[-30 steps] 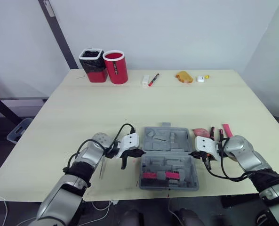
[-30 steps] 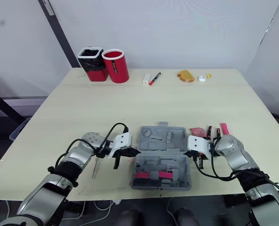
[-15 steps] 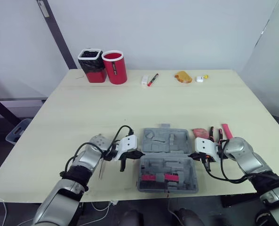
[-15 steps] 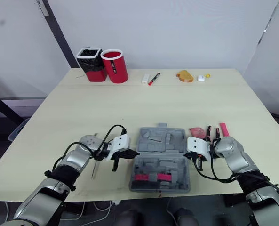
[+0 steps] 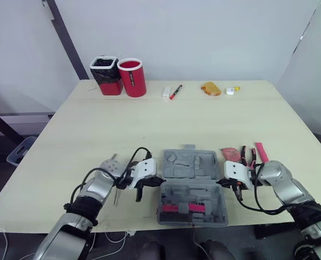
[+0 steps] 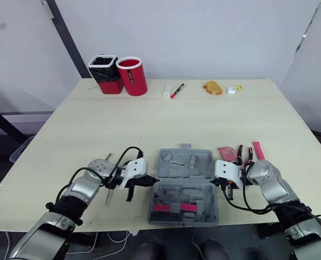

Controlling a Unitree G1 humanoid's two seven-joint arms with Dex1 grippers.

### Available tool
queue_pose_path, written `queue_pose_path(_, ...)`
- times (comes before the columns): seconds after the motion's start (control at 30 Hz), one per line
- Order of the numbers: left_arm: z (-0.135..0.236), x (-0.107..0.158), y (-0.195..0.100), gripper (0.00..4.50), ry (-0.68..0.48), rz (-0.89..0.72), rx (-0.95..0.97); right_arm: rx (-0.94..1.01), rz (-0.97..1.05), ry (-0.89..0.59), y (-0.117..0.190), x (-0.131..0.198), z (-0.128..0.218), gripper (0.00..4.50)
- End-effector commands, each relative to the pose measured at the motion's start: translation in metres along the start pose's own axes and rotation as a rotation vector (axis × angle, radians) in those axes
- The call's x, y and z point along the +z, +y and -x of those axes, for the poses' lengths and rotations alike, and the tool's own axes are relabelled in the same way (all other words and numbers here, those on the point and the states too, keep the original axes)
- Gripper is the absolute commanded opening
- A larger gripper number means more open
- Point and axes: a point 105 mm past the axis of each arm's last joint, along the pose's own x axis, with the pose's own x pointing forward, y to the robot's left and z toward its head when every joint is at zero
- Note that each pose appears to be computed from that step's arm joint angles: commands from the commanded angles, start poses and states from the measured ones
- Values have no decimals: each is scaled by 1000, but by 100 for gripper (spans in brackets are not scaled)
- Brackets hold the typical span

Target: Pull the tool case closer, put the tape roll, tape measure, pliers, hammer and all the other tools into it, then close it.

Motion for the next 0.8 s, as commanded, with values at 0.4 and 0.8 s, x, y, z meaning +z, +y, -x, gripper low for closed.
queue_pose_path(0.4,0,-4,-33,3,10,34,-63,78,-36,9,32,-6,0,0)
queue_pose_path(0.8,5,-9,-46,3,23,66,-59,92,-52,2,45,-4,-1,0)
